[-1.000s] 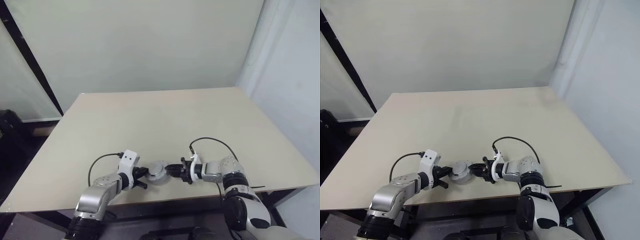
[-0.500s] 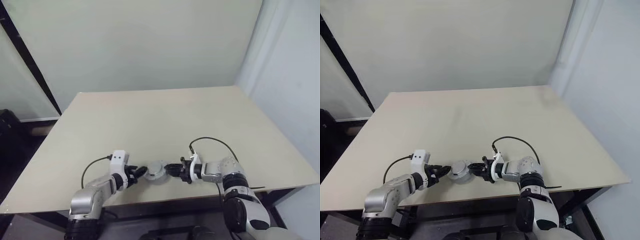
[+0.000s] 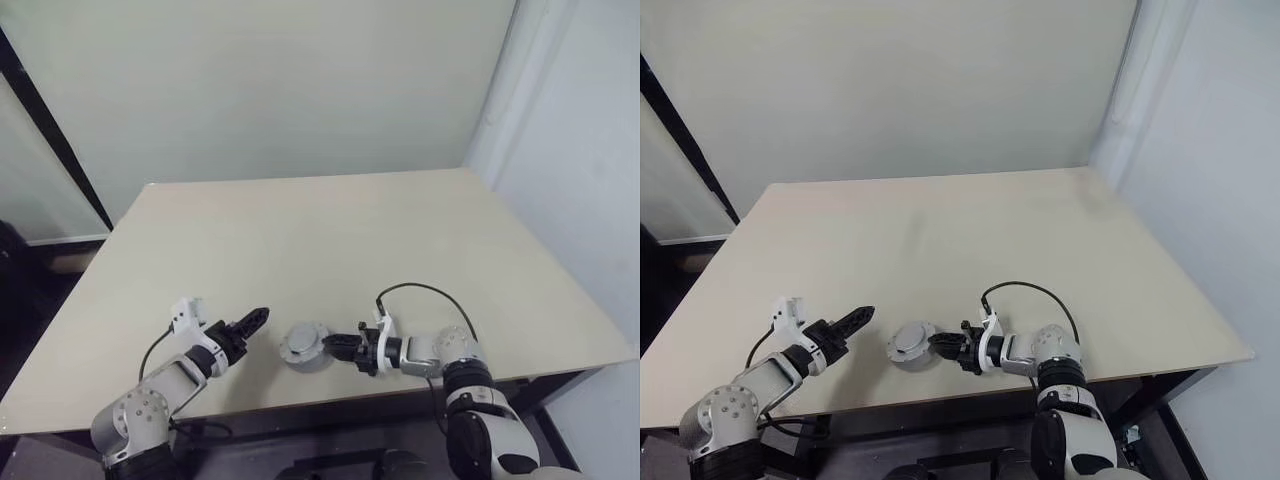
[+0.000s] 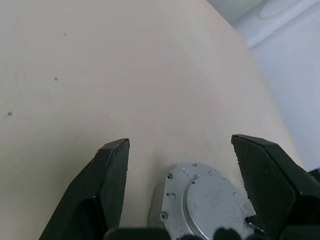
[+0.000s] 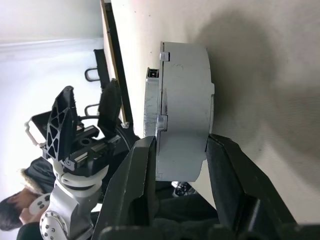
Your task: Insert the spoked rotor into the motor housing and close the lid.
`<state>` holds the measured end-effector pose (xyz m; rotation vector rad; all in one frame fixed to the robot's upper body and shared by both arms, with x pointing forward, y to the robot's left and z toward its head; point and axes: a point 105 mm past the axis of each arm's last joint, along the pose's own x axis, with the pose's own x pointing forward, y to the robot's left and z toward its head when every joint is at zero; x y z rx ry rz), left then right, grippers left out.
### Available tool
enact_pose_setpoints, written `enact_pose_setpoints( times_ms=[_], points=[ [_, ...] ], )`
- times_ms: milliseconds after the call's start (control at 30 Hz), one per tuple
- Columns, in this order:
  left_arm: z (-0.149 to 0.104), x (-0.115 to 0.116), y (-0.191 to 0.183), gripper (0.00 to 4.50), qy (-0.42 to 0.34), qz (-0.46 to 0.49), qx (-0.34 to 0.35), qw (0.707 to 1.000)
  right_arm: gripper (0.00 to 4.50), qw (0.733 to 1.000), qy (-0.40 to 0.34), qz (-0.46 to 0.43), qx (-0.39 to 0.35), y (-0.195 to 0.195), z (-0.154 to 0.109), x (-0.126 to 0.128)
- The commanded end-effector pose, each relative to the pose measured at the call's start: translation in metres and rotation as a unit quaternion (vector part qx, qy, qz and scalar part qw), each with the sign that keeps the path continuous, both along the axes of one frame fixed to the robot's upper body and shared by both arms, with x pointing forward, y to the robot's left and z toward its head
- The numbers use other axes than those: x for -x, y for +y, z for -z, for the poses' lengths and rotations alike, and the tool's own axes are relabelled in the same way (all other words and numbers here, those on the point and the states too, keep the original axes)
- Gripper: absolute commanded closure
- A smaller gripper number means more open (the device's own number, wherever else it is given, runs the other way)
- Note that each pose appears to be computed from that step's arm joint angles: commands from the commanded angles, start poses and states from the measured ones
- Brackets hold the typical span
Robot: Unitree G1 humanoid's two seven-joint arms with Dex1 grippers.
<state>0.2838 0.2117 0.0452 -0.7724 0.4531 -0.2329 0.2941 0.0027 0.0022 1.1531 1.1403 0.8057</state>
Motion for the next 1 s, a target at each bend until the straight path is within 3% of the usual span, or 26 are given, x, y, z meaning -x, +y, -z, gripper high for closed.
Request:
enact_pose_setpoints(
  times_ms=[33, 233, 533, 800, 1000],
  points=[
    [-0.013, 0.003, 0.000, 0.95, -0.021, -0.012, 0.032, 0.999, 3.27, 0.995, -0.054, 0.020, -0.081, 0.008, -0.036, -0.014],
    [-0.011, 0.009, -0.007, 0.95, -0.011, -0.016, 0.072, 0.997, 3.27, 0.991, -0.075, 0.032, -0.110, 0.011, -0.051, -0.020],
    [-0.026, 0.008, -0.028, 0.95, -0.039, -0.019, 0.194, 0.980, 3.28, 0.985, -0.098, 0.024, -0.139, 0.022, -0.072, -0.022],
    [-0.009, 0.008, -0.041, 0.95, -0.006, -0.018, 0.212, 0.977, 3.28, 0.980, -0.113, 0.018, -0.160, 0.030, -0.087, -0.023],
    [-0.011, 0.002, -0.045, 0.95, -0.016, -0.025, 0.235, 0.972, 3.28, 0.980, -0.115, 0.007, -0.161, 0.033, -0.090, -0.020]
  ],
)
